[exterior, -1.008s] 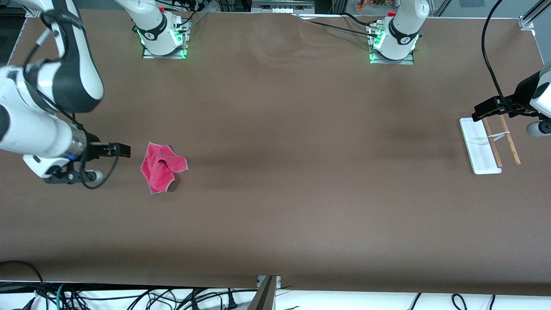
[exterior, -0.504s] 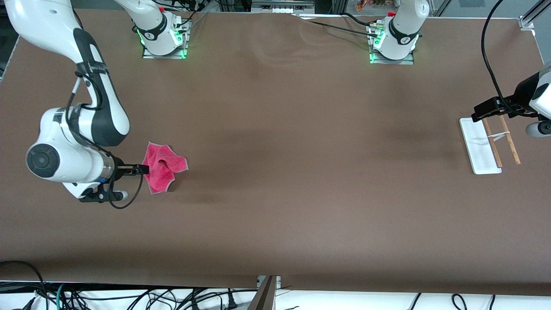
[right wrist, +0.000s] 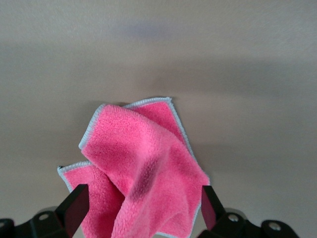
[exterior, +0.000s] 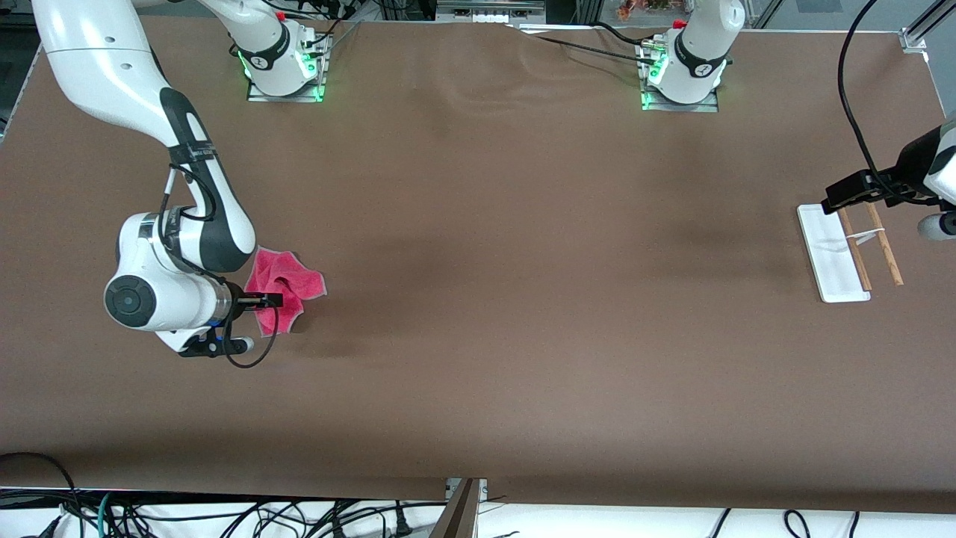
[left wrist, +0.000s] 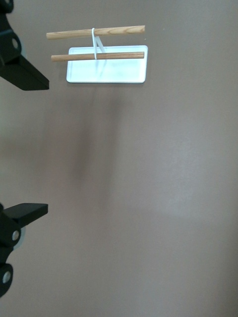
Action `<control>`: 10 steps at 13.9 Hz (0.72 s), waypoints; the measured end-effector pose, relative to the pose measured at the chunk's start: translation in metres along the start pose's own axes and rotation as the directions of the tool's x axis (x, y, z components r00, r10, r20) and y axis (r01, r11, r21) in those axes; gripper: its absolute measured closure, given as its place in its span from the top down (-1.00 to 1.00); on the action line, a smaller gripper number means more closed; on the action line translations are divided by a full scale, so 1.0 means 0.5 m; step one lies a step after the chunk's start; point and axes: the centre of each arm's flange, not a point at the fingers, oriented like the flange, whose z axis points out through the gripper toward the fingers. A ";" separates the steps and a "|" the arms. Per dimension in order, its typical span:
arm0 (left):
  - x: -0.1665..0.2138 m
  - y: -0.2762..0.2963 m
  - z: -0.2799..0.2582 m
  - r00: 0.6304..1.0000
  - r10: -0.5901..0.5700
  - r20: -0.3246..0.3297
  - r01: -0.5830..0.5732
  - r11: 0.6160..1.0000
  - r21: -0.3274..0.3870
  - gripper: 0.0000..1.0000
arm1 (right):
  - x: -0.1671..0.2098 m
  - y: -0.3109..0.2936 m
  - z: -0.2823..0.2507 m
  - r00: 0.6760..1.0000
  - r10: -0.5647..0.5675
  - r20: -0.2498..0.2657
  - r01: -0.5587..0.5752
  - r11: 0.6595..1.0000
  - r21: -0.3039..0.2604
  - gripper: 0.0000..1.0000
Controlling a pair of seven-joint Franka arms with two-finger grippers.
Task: Pass towel and hang on rack
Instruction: 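Reach the right gripper down to the pink towel and grasp it, then lift the pink towel with the right gripper toward the table center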
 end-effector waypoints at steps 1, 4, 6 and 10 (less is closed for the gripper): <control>0.004 0.001 -0.004 1.000 0.000 -0.005 0.000 1.000 -0.001 1.00 | 0.000 -0.001 0.008 1.000 -0.001 0.007 0.001 1.000 0.000 1.00; 0.010 0.001 -0.003 1.000 0.000 -0.006 0.000 1.000 -0.001 1.00 | -0.002 -0.001 0.024 1.000 0.000 0.029 0.000 1.000 -0.001 0.80; 0.011 0.001 -0.003 1.000 0.000 -0.006 0.000 1.000 -0.001 1.00 | -0.005 0.000 0.026 0.999 0.000 0.042 0.000 1.000 -0.001 0.31; 0.011 0.001 -0.003 1.000 0.000 -0.007 0.000 1.000 -0.001 1.00 | -0.010 0.000 0.029 0.998 0.000 0.065 0.000 1.000 -0.002 -0.52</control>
